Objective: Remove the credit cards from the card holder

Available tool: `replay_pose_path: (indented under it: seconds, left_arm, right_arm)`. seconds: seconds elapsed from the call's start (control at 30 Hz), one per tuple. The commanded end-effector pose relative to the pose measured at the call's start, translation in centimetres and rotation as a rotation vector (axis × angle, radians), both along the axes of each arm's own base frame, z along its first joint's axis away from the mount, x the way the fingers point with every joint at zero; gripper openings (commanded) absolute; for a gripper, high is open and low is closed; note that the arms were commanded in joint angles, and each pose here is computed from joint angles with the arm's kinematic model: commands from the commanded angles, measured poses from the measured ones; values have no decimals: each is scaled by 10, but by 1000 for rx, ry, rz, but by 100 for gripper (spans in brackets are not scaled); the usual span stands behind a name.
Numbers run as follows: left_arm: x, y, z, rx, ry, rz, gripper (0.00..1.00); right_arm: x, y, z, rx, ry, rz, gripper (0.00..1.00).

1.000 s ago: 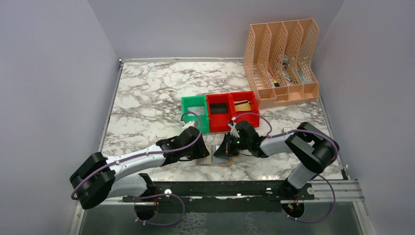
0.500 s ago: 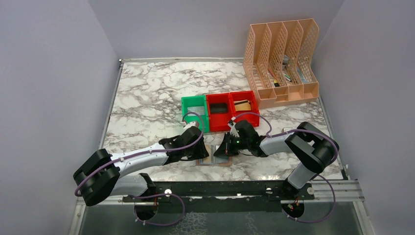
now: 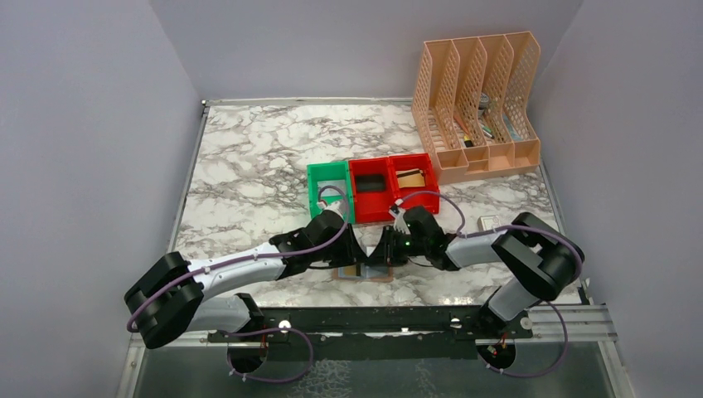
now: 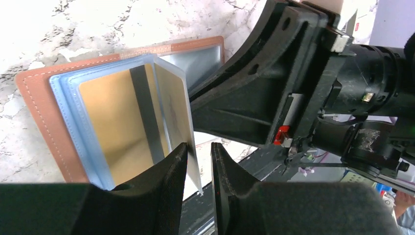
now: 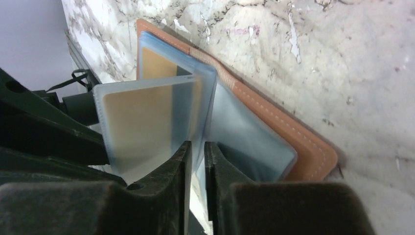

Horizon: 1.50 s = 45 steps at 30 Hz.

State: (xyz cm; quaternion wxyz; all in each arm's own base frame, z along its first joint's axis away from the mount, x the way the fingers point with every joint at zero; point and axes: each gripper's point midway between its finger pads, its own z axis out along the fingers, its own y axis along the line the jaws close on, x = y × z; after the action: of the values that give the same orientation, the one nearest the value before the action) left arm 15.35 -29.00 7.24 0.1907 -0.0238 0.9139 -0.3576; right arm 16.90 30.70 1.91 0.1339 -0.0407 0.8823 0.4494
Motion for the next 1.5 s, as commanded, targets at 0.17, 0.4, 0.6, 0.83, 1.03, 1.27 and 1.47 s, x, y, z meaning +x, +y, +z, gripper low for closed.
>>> replay_pose_path:
  seconds: [0.17,0.4,0.6,0.83,1.03,1.27,1.47]
  left_arm:
    - [-1,-8,2,-32,-1,-28,28]
    - [-1,-18,1,-46,10,-52,33]
    - [-15,-45,-8,-92,43,-199,49]
    - [-16,-59,1,-7,-36,-240,61]
    - [-8,-43,10,76,-88,-206,72]
    - [-1,-25,13,98,-107,-116,73]
    - [7,0,10,142,-105,-16,70]
  right_arm:
    - [18,-40,18,-212,-107,-144,33]
    - [37,-93,37,-383,-180,-397,33]
    - [46,-109,74,-259,-304,-540,37]
    - [50,-117,114,-142,-423,-600,38]
    - [50,-112,133,-65,-503,-570,38]
    - [44,-101,136,-20,-498,-513,38]
    - [26,-66,135,39,-472,-288,34]
